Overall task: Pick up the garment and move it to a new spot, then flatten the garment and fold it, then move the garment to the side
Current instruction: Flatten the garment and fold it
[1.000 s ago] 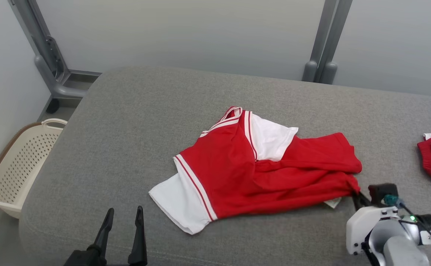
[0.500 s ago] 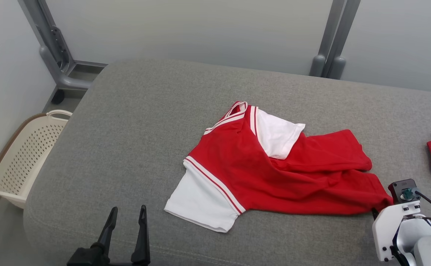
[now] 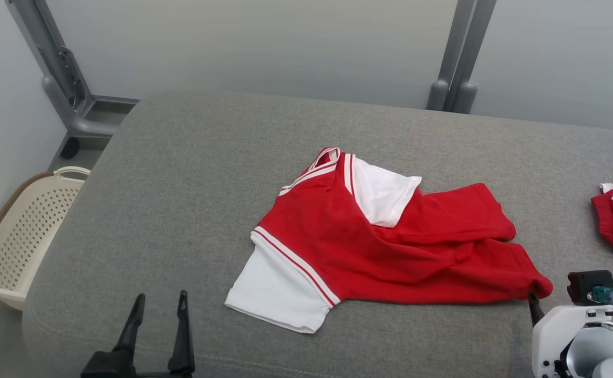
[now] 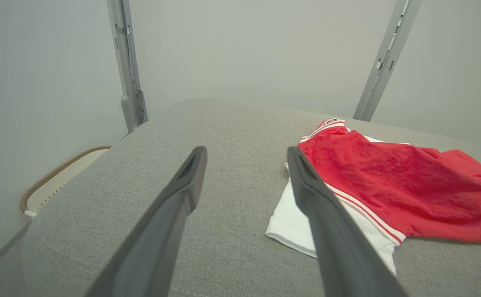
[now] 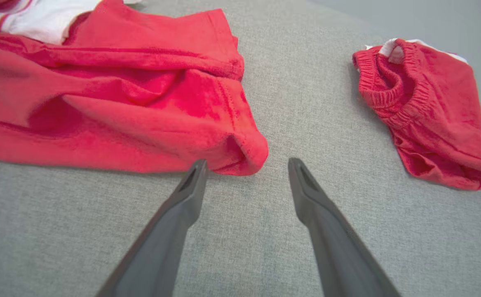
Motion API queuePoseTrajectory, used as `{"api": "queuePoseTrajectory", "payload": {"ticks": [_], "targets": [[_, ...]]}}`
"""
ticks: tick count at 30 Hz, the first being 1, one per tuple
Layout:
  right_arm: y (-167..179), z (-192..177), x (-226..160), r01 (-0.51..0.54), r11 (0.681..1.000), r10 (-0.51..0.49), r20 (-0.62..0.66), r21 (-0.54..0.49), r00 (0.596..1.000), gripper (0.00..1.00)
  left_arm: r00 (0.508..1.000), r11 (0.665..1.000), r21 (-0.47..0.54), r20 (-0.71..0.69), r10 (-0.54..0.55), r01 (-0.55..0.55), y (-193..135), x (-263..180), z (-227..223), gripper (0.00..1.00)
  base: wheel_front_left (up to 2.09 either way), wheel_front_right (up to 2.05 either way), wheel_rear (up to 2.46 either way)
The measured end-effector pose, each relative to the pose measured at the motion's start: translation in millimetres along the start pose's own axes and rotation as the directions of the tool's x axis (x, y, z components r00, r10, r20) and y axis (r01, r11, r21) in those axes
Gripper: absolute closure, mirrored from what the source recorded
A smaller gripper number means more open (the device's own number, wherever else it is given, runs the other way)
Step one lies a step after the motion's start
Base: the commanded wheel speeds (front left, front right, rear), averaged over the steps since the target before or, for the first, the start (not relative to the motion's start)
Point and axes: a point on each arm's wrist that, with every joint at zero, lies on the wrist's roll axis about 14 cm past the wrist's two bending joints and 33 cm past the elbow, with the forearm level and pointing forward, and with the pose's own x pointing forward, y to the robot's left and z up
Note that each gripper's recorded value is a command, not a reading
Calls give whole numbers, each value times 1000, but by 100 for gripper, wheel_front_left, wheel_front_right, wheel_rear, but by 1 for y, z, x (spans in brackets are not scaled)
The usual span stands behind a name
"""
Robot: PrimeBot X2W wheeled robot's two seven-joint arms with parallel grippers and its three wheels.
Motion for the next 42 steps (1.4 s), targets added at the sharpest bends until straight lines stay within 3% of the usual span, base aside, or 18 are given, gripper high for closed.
{"api": "queuePoseTrajectory", "payload": {"ticks": [8,18,28,42], "targets": [[-1,37,-23,12,994,-40,246,112,968,0,998,997,-40,8,64,-63,12,5,2,0,0,0,0],[19,67,-50,-70,988,-3,476,136,880,0,999,998,-32,-10,47,-47,10,6,-1,0,0,0,0],[23,60,-63,-98,977,-14,519,187,854,0,999,999,36,-17,-32,33,0,1,-5,0,0,0,0],[25,45,-67,-106,970,-16,488,220,873,0,993,994,40,-61,-103,105,-13,-5,-18,0,0,0,0]]}}
